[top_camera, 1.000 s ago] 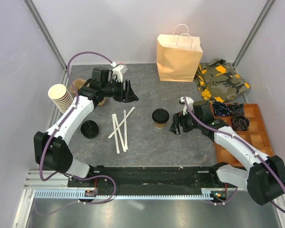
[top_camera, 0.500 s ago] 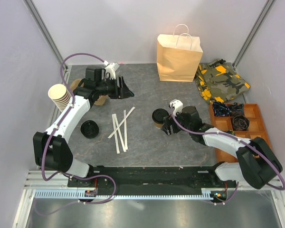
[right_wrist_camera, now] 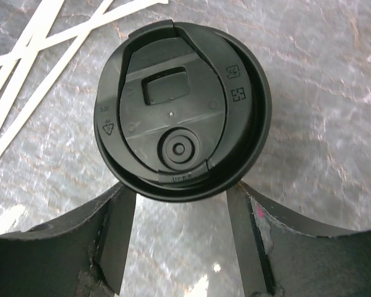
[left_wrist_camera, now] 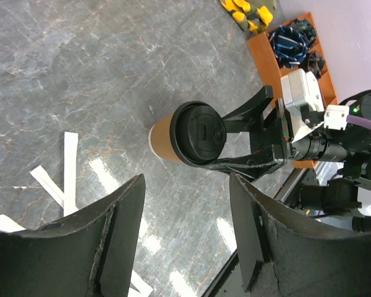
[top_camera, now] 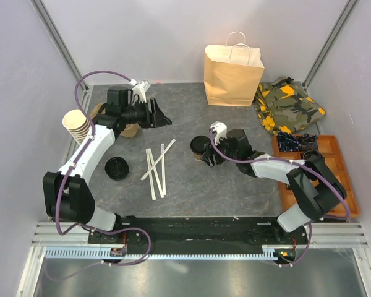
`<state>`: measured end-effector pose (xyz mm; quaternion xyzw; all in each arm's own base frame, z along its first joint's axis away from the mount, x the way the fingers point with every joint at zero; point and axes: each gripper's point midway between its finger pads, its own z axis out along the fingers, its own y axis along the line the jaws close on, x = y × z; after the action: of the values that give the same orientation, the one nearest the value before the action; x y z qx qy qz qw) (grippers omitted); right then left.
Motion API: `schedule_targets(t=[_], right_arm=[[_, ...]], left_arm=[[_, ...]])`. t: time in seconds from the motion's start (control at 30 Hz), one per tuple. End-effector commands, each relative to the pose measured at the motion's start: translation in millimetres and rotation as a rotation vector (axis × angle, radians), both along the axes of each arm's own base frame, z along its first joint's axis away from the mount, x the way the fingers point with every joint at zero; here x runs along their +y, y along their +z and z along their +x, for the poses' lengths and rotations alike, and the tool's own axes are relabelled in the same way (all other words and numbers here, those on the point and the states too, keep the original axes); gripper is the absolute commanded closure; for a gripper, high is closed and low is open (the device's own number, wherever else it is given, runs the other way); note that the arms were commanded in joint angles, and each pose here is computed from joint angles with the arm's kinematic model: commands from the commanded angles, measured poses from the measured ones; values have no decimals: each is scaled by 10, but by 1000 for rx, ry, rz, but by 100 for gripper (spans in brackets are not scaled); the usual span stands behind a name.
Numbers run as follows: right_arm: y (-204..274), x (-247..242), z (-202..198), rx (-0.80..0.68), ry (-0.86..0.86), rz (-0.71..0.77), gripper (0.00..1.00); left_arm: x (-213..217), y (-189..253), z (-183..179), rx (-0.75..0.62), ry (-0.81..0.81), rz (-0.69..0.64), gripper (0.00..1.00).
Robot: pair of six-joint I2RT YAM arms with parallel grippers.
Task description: Pack the takeout coffee
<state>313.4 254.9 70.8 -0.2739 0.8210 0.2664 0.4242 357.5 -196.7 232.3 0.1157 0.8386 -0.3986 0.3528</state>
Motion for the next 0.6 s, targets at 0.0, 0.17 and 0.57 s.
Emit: schedule_targets(t=[0.0, 0.17, 0.57], right_arm=[[173, 226, 220, -78, 51, 43, 33], [126, 387, 416, -72, 70, 47, 33], [-45, 884, 716, -10, 172, 62, 30]], left_arm=[[37, 94, 44, -18, 6, -38, 36], [115, 64, 70, -6, 23, -43, 36], [321, 61, 120, 11, 62, -64, 36]])
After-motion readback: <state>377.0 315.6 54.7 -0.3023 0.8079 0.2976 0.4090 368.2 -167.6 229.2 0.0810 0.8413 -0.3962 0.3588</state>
